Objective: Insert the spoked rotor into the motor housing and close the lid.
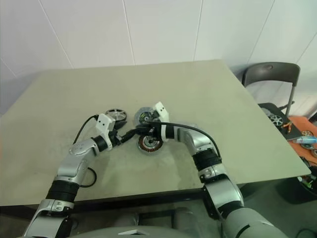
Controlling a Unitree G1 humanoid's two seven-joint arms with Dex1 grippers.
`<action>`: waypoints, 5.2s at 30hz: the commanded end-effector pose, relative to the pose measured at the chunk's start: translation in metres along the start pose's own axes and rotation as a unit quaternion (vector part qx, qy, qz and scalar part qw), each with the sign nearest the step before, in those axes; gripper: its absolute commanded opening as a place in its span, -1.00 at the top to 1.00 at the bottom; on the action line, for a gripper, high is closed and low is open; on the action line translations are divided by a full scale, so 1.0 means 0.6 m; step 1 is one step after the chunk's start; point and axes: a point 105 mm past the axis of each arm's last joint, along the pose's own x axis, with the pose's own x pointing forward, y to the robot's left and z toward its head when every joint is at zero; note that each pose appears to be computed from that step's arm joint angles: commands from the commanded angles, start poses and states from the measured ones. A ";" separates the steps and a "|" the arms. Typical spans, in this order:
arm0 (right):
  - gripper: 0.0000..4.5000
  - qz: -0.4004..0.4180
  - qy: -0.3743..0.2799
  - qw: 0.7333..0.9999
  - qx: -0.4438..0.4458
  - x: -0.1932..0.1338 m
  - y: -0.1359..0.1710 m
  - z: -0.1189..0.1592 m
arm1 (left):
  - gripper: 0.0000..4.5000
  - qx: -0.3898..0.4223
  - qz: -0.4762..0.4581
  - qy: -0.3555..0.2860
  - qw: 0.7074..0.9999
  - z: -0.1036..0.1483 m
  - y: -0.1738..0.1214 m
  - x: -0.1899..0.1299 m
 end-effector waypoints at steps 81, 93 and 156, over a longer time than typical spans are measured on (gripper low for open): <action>0.49 0.055 0.099 0.979 -0.170 -0.050 0.039 0.036 | -0.62 0.019 -0.026 0.012 0.999 0.001 -0.029 0.005; 0.49 0.060 0.142 0.971 -0.180 -0.046 0.044 0.009 | -0.62 0.019 -0.026 0.017 0.999 -0.002 -0.031 0.005; 0.49 0.005 0.156 0.971 -0.184 -0.060 0.004 -0.004 | -0.62 0.016 -0.040 -0.005 0.999 0.009 -0.047 0.040</action>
